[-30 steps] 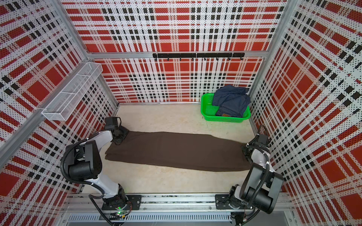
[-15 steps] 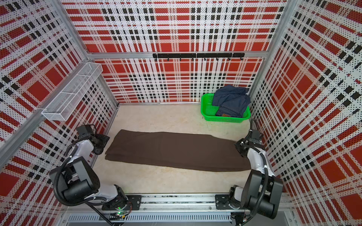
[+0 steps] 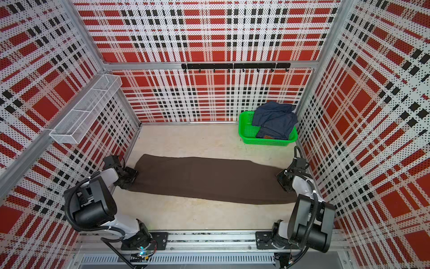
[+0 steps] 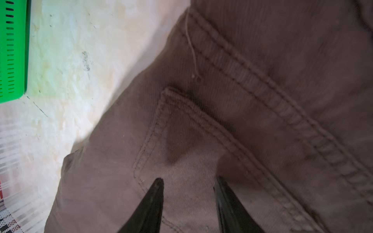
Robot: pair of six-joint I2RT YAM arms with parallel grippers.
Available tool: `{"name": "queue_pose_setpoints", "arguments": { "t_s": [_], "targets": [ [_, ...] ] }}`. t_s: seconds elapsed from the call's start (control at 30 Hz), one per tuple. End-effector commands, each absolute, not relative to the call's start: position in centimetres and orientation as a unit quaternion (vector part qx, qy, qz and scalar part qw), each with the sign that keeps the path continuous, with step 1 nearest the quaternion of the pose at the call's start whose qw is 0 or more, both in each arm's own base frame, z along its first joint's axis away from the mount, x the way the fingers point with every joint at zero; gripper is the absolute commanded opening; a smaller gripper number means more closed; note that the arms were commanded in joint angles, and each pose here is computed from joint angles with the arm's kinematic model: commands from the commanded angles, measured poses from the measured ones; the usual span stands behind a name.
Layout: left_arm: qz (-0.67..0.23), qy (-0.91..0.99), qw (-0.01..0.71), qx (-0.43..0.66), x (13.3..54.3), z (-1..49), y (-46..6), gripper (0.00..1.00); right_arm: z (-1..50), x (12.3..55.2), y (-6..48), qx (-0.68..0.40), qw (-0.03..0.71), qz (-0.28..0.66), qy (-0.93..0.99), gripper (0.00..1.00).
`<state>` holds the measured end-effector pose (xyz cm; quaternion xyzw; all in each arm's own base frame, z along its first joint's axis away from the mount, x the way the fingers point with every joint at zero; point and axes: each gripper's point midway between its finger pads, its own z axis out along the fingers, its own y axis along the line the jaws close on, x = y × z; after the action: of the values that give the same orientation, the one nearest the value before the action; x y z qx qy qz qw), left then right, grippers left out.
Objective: Fold and stack the trousers
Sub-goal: Smooth out the trousers at the center of the table.
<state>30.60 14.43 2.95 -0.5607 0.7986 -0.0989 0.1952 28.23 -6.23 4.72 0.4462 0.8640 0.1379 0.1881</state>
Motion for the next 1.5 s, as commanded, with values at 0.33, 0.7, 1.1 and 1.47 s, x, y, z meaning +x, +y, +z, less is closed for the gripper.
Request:
{"name": "queue_pose_setpoints", "arguments": {
  "t_s": [0.33, 0.7, 1.1, 1.47],
  "targets": [
    [-0.144, 0.795, 0.257, -0.531, 35.8, 8.0, 14.1, 0.00, 9.4, 27.8, -4.3, 0.441, 0.196, 0.175, 0.858, 0.44],
    [-0.170, 0.799, 0.247, -0.522, 35.8, 6.9, 12.8, 0.00, 10.3, 23.2, 5.5, 0.448, 0.135, 0.251, 0.848, 0.46],
    [-0.179, 0.798, 0.252, -0.517, 36.1, 7.1, 12.7, 0.00, 5.6, 20.8, 10.2, 0.494, 0.055, 0.239, 0.834, 0.49],
    [-0.181, 0.792, 0.259, -0.523, 35.6, 7.5, 13.3, 0.00, 3.2, 20.3, 10.7, 0.527, 0.032, 0.242, 0.814, 0.47]
  ]
}}
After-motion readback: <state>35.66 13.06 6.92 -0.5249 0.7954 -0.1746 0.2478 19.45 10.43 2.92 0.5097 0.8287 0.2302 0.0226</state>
